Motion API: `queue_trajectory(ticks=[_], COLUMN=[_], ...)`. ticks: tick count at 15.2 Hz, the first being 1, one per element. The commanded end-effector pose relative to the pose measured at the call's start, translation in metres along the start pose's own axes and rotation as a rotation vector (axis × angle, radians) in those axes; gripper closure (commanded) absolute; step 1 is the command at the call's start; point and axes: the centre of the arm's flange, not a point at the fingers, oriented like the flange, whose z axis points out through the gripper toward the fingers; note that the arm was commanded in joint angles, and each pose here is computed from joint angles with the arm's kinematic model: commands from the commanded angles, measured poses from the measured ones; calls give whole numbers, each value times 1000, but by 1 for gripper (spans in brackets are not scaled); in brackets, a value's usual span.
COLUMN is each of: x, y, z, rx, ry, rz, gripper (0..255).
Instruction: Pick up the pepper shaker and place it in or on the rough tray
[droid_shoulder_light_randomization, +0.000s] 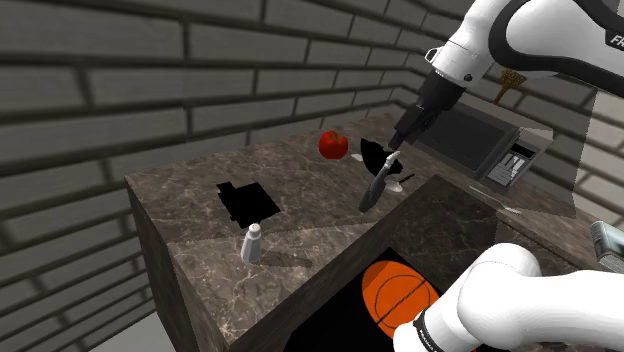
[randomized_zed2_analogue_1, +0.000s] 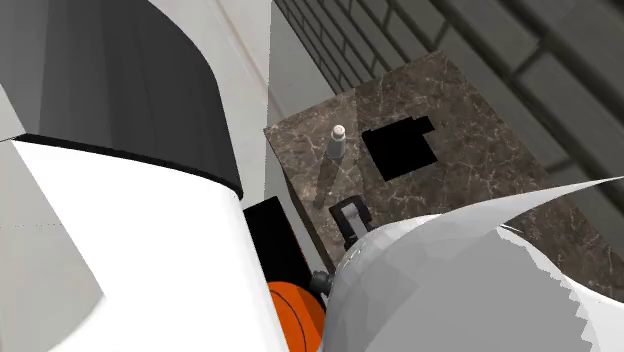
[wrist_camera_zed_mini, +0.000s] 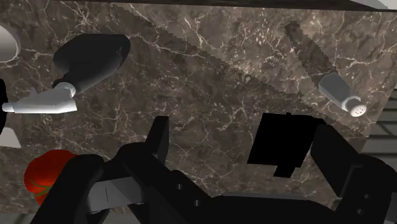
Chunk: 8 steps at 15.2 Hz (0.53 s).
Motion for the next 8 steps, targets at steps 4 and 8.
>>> queue_trajectory(ticks=[4,8], x=[6,15], y=[-29,-68], z=[27,63], rx=[-6,-14], ry=[-3,-8], rz=[38,89], gripper=[0,0])
